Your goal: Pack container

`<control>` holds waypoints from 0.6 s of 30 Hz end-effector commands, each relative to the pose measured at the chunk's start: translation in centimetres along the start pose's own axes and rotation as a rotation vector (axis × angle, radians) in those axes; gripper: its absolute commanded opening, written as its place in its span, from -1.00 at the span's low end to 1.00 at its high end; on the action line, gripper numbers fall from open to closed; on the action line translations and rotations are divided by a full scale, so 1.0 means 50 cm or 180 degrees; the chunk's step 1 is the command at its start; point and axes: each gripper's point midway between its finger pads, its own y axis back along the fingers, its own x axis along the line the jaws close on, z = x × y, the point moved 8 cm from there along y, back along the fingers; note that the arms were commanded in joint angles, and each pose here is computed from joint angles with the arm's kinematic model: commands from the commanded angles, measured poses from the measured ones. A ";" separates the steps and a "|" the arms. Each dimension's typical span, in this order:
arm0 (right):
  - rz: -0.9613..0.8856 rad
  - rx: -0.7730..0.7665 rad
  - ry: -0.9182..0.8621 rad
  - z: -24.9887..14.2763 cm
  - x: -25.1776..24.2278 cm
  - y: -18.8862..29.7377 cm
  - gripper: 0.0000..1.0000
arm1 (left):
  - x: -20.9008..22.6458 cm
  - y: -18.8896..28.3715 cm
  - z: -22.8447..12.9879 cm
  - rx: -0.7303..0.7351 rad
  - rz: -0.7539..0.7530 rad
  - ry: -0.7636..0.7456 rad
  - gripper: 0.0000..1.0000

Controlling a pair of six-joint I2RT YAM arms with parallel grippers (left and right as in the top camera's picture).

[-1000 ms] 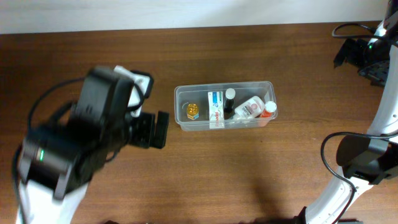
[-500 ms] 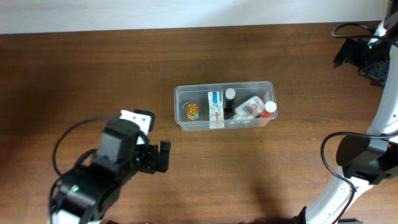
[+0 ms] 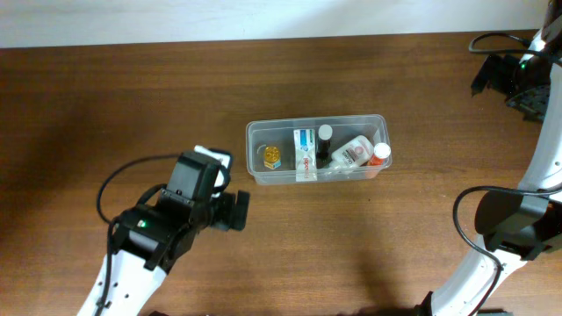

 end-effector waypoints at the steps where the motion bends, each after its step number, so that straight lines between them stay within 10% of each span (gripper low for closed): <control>1: 0.0001 -0.0049 -0.0042 -0.006 -0.006 0.017 0.97 | -0.012 -0.012 0.016 -0.0114 -0.0143 -0.0457 0.99; 10: 0.0001 -0.0049 -0.0042 -0.006 -0.006 0.017 0.97 | -0.006 -0.059 -0.046 -0.0182 -0.0198 -0.0593 0.99; 18: 0.0001 -0.0049 -0.0042 -0.006 -0.006 0.017 0.97 | 0.007 -0.141 -0.126 -0.1361 -0.0261 -0.0576 0.99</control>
